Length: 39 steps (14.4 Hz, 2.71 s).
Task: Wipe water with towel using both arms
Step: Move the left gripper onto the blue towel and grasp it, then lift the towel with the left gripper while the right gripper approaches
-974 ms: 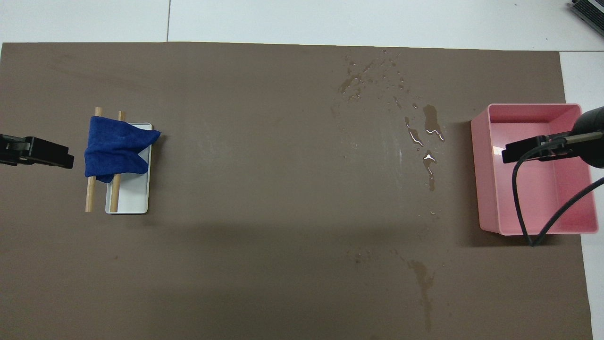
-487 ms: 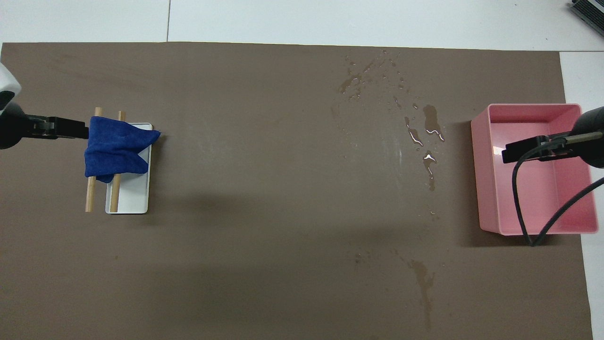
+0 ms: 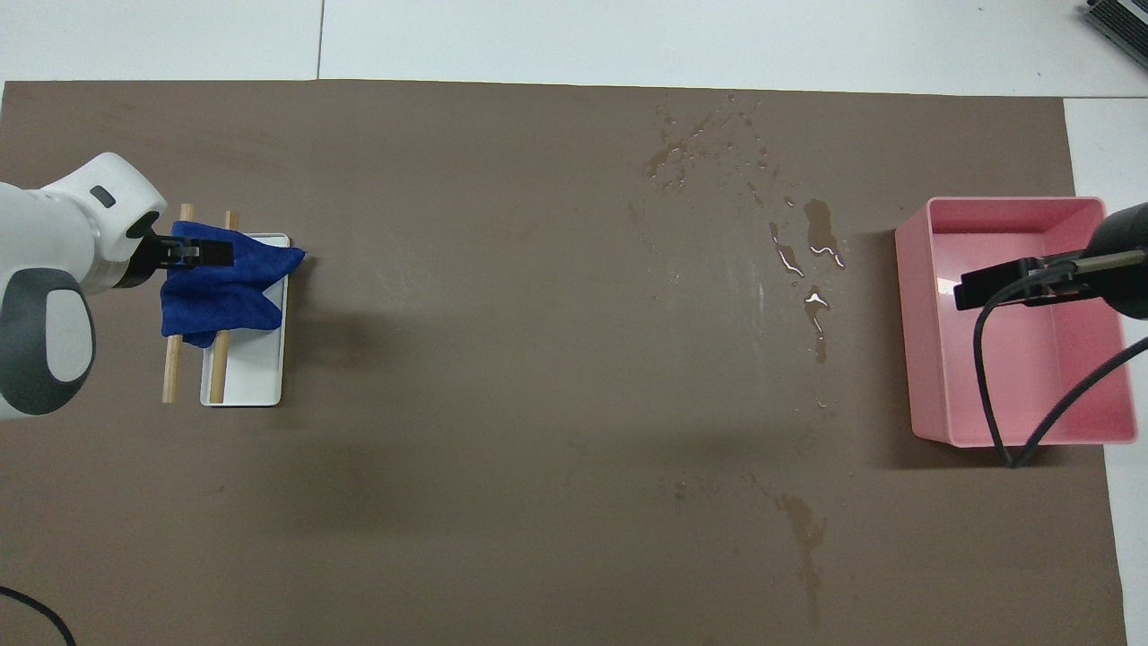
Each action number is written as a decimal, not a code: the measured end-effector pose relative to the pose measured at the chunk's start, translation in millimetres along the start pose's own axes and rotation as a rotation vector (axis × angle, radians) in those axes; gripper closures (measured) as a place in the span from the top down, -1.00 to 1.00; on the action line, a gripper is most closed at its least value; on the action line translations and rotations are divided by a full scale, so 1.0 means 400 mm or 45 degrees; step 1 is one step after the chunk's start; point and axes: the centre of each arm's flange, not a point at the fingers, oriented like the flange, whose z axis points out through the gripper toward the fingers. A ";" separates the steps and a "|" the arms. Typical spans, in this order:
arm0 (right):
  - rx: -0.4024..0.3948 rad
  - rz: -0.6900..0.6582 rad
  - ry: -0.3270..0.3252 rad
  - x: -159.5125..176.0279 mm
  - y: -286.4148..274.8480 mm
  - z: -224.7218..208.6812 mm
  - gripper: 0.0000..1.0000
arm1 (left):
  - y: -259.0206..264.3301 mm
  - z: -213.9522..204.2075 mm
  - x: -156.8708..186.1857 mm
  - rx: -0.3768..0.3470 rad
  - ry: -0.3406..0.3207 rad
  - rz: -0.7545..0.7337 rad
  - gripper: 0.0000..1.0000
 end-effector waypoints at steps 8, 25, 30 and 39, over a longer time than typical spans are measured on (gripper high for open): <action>-0.003 -0.001 -0.047 -0.040 -0.005 -0.027 1.00 | -0.013 -0.005 -0.007 0.061 0.012 0.003 0.59; 0.162 0.021 0.010 -0.095 -0.068 0.008 1.00 | -0.005 -0.070 0.022 0.053 -0.012 -0.210 -0.87; 0.195 0.026 0.069 -0.070 -0.110 0.103 1.00 | 0.046 -0.241 0.090 -0.385 -0.140 -0.851 -0.87; 0.712 1.154 -0.207 -0.070 -0.414 0.142 1.00 | 0.635 -0.332 0.051 -0.774 -0.541 -1.921 -0.87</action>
